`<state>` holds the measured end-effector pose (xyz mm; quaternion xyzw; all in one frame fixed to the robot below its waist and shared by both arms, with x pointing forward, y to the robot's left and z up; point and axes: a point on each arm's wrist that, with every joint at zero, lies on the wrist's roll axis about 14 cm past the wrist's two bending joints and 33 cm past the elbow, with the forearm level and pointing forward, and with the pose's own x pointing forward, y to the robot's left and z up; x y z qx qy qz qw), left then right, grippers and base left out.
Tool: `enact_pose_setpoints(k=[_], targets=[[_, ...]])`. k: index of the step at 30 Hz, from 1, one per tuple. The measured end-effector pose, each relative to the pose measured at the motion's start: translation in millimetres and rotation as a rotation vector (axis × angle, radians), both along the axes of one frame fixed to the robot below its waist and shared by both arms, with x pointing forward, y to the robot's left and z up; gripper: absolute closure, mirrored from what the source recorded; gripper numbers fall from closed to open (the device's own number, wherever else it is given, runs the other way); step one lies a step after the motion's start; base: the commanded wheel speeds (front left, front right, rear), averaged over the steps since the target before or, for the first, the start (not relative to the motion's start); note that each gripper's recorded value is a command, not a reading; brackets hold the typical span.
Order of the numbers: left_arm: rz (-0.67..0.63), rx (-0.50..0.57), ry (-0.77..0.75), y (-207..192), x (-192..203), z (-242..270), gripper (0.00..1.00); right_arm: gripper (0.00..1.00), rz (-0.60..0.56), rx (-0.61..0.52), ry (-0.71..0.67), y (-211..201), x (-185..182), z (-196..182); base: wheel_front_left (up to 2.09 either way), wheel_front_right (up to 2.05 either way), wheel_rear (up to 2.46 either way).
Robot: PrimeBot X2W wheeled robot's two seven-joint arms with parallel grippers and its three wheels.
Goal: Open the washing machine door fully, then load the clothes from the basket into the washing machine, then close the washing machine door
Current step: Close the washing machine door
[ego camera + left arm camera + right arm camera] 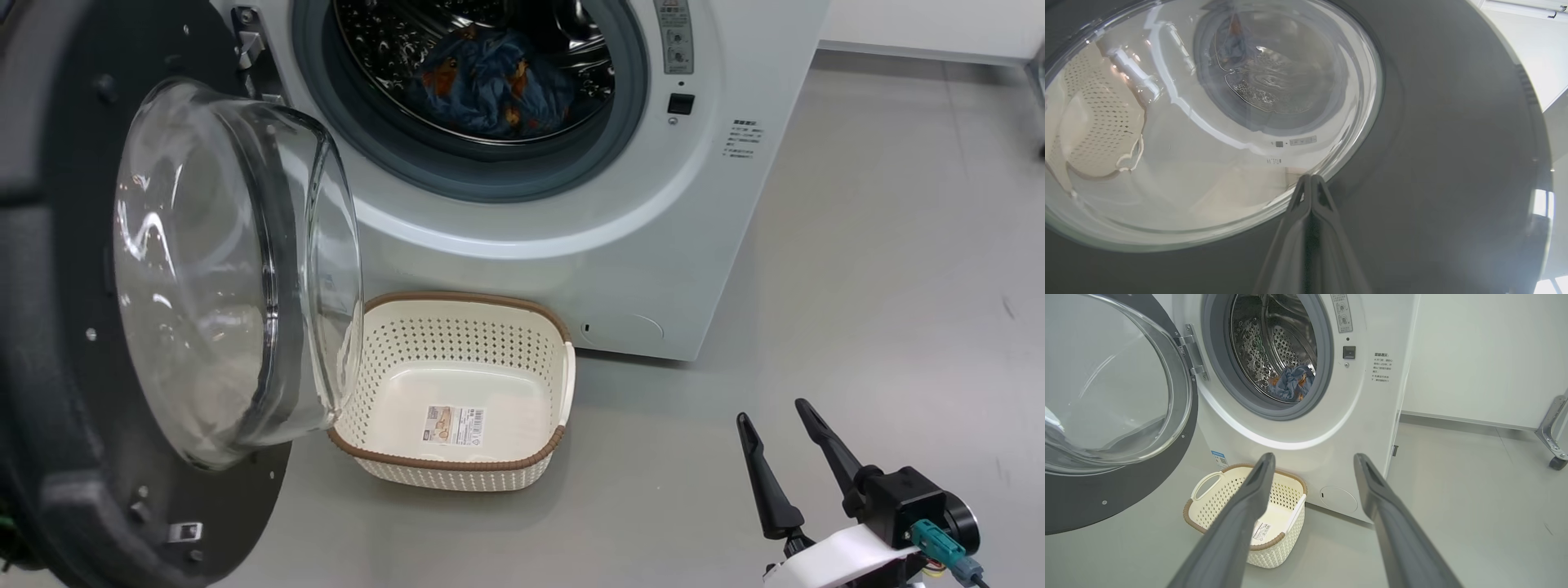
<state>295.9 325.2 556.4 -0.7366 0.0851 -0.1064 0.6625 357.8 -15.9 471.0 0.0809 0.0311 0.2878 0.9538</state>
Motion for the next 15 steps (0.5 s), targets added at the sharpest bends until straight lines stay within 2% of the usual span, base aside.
enact_pose_setpoints(k=[6,12,15], targets=[[-0.042,-0.036,-0.052,-32.4,9.0,3.3,1.00,0.00,-0.028,0.001,0.000,-8.4,-2.8,0.7,0.00,0.00,0.00],[-0.129,-0.099,-0.097,-85.2,25.7,7.3,1.00,0.00,-0.064,-0.001,-0.002,-19.5,-5.4,1.4,0.00,0.00,0.00],[-0.166,-0.082,-0.105,-100.9,31.5,11.6,1.00,0.00,-0.082,-0.003,-0.005,-25.3,-6.7,2.2,0.00,0.00,0.00]])
